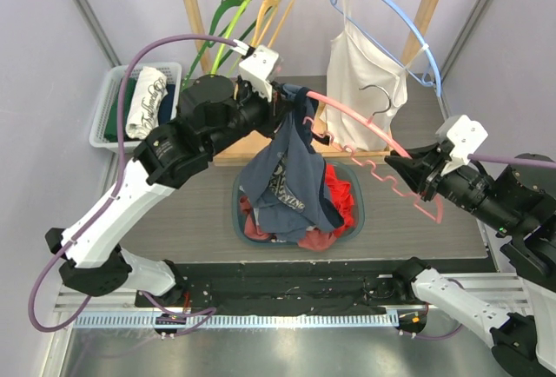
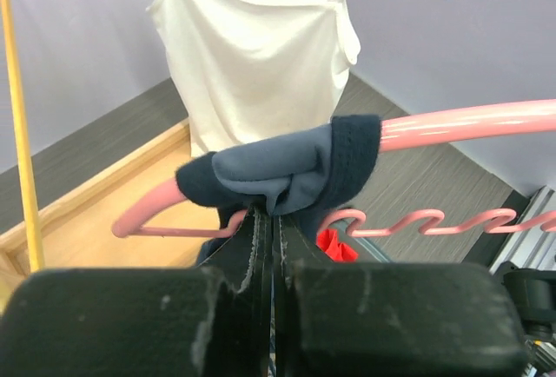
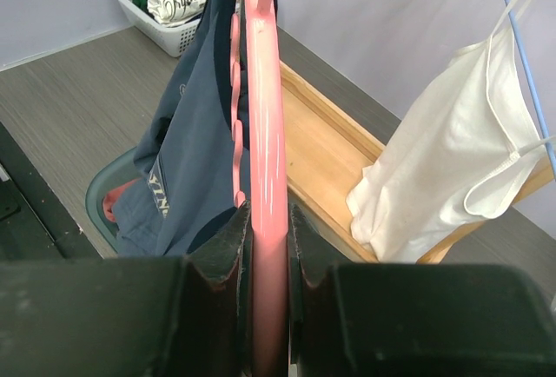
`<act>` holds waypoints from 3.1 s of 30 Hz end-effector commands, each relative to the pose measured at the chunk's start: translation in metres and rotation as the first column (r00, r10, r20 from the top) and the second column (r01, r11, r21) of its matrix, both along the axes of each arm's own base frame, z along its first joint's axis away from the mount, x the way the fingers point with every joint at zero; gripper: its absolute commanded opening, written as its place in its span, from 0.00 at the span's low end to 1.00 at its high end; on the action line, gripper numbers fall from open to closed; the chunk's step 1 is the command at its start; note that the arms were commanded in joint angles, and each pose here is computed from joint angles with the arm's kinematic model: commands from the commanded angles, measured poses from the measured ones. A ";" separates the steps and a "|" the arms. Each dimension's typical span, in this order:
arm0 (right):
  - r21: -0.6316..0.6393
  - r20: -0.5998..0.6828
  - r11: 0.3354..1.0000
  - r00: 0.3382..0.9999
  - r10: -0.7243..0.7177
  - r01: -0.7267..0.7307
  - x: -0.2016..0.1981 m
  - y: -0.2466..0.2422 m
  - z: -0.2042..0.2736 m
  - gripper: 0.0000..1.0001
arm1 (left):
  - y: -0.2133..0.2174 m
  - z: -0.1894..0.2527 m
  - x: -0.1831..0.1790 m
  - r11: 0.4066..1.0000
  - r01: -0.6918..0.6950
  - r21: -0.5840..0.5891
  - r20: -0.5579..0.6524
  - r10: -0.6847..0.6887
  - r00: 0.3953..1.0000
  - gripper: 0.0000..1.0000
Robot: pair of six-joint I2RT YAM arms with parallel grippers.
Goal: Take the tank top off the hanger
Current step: Remove the tank top from the hanger, then place the tank top in the bin.
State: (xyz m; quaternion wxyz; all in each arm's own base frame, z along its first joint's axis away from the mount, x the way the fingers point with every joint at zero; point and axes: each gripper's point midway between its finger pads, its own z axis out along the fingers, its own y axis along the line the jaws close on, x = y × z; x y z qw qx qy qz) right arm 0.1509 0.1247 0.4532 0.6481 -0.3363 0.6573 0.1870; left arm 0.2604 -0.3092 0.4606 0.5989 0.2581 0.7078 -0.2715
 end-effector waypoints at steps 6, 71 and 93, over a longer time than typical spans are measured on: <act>0.053 0.064 0.999 0.998 -0.002 -0.001 -0.003 -0.001 0.023 0.01 | 0.017 0.021 -0.015 0.997 0.044 -0.057 0.059 -0.041 0.997 0.39; 0.239 0.019 0.918 0.944 -0.329 0.315 -0.047 -0.091 0.011 0.01 | -0.018 0.093 -0.077 0.894 0.446 0.050 0.304 -0.439 0.846 0.00; 0.257 0.048 0.844 0.866 -0.497 0.470 0.006 -0.096 0.001 0.01 | -0.056 -0.140 -0.058 0.814 0.482 0.323 -0.137 -0.464 0.875 0.00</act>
